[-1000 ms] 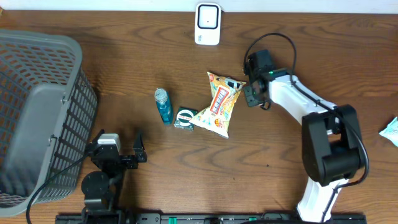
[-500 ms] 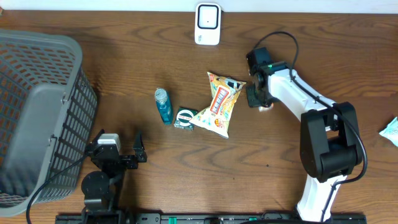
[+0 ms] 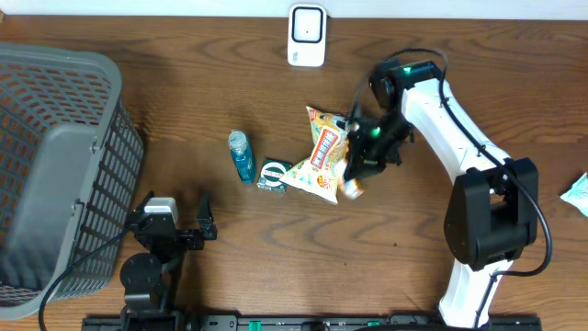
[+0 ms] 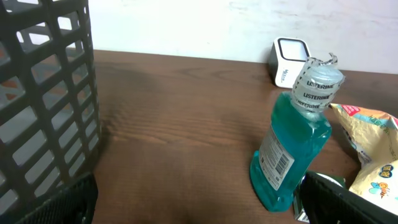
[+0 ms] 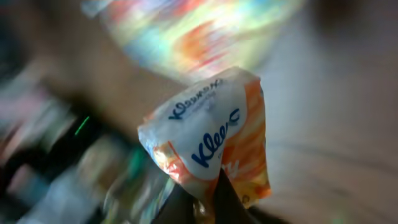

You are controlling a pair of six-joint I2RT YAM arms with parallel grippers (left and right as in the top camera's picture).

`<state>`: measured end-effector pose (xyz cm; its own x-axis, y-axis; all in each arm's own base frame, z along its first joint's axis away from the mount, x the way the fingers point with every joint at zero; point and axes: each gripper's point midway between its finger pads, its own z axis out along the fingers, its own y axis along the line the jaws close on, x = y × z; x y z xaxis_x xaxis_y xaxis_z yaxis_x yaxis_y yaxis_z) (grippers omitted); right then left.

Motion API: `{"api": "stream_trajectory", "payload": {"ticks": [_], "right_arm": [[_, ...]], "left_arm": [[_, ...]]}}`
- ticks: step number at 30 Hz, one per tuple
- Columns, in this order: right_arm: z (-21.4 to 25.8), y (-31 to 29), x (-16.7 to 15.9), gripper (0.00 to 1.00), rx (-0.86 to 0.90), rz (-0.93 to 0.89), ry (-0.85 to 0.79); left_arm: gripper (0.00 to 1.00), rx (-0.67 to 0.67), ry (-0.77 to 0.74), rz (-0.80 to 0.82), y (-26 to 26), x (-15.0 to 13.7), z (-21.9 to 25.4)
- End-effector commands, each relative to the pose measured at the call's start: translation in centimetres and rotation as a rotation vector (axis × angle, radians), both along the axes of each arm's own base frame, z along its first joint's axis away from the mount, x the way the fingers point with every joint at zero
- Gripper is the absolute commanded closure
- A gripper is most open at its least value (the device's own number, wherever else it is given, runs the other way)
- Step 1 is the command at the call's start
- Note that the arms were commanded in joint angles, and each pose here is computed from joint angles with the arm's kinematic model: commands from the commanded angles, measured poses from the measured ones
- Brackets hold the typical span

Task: Scan the item barcode
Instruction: 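Lift the Kleenex box and swing it toward the scanner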

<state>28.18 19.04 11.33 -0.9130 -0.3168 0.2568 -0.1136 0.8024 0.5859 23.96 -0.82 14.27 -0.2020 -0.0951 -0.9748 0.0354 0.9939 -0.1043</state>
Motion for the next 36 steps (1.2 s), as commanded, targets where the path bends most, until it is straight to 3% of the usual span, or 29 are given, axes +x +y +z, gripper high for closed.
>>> {"api": "stream_trajectory", "payload": {"ticks": [1,10,15,19,27,36], "right_arm": [[5.5,4.2,-0.9,0.99,0.490,0.171,-0.148],[7.8,5.1,-1.7,0.99,0.709,0.273,-0.269],[8.5,5.0,-2.5,0.99,0.860,0.483,-0.490],[9.5,5.6,-2.2,0.99,0.945,0.489,-0.576],[8.6,5.5,-2.9,0.99,0.947,0.633,-0.650],[7.4,6.2,-1.4,0.99,1.015,0.875,-0.966]], "left_arm": [[0.00,0.009,0.038,-0.011,-0.1,-0.1,-1.3],[0.00,0.009,0.038,-0.011,-0.1,-0.1,-1.3],[0.00,0.009,0.038,-0.011,-0.1,-0.1,-1.3],[0.00,0.009,0.038,-0.011,-0.1,-0.1,-1.3],[0.00,0.009,0.038,-0.011,-0.1,-0.1,-1.3],[0.00,0.009,0.038,-0.011,-0.1,-0.1,-1.3]]}}
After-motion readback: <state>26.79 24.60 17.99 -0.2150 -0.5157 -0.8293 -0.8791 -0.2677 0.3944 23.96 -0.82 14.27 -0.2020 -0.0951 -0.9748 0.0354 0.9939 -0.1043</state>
